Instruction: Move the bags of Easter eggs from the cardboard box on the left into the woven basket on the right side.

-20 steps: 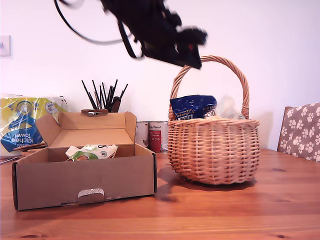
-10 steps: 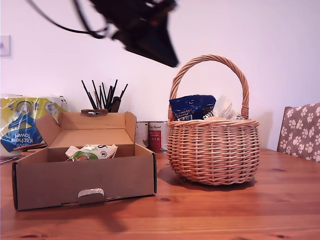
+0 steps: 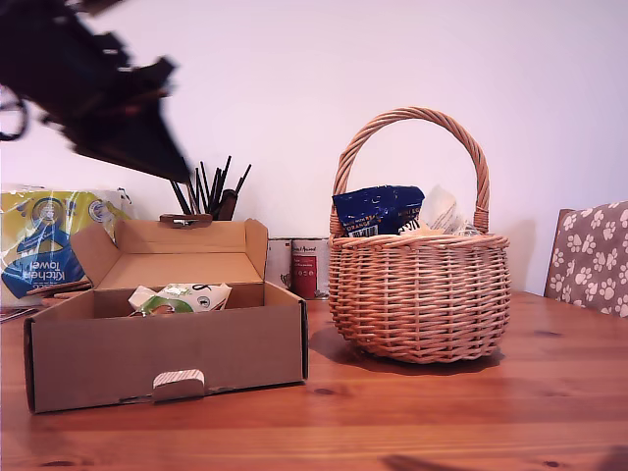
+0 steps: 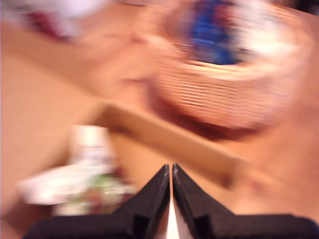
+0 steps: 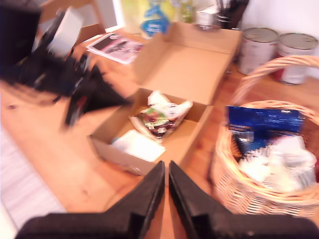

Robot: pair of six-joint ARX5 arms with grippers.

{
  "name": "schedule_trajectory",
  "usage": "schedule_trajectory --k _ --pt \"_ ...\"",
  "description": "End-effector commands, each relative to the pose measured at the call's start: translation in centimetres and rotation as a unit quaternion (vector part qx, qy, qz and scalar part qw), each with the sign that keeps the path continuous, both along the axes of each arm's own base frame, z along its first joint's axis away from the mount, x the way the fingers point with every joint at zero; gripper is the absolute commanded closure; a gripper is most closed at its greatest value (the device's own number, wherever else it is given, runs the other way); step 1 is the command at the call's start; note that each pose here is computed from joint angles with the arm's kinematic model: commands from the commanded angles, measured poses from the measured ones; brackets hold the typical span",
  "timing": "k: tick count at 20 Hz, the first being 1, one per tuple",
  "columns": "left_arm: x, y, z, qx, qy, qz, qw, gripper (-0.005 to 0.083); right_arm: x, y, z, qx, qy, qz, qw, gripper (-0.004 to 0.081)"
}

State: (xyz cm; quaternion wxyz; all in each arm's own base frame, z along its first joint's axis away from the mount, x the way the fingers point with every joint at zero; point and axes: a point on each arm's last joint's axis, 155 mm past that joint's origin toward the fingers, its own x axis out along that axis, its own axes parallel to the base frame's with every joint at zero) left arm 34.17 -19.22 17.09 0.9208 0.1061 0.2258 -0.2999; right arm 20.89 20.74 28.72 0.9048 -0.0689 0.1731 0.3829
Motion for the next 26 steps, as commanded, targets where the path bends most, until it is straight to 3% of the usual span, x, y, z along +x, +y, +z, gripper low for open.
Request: schedule_trajectory --k 1,2,4,5,11,15,20,26 --pt "0.7 0.5 -0.7 0.006 -0.001 0.007 1.0 0.0743 -0.4 0.4 0.3 0.005 -0.002 0.016 1.0 0.0783" --pt "1.4 1.0 -0.9 0.001 -0.002 0.017 1.0 0.0554 -0.7 0.7 0.3 0.007 0.001 0.025 1.0 0.0783" --pt "2.6 1.4 -1.5 0.011 -0.012 0.025 1.0 0.0068 -0.8 0.8 0.3 0.008 0.002 0.03 1.0 0.0783" --pt "3.4 1.4 -1.9 0.022 -0.022 0.025 0.999 -0.0025 -0.8 0.8 0.3 0.008 0.002 0.03 1.0 0.0783" --pt "7.1 1.3 -5.3 0.044 -0.008 0.044 0.998 -0.0007 -1.0 0.7 -0.2 -0.002 0.006 0.033 0.999 0.0783" --pt "9.7 2.0 -8.1 0.073 0.018 0.086 0.993 -0.0007 -1.0 0.7 -0.2 -0.003 0.006 0.033 0.999 0.0783" --pt "10.8 1.9 -11.0 0.052 0.093 0.127 0.986 -0.0007 -1.0 0.7 -0.2 -0.004 0.003 0.034 0.999 0.0783" --pt "10.7 1.7 -13.9 0.038 0.152 0.162 0.974 -0.0006 -1.0 0.7 0.0 -0.002 0.001 0.035 0.999 0.0783"
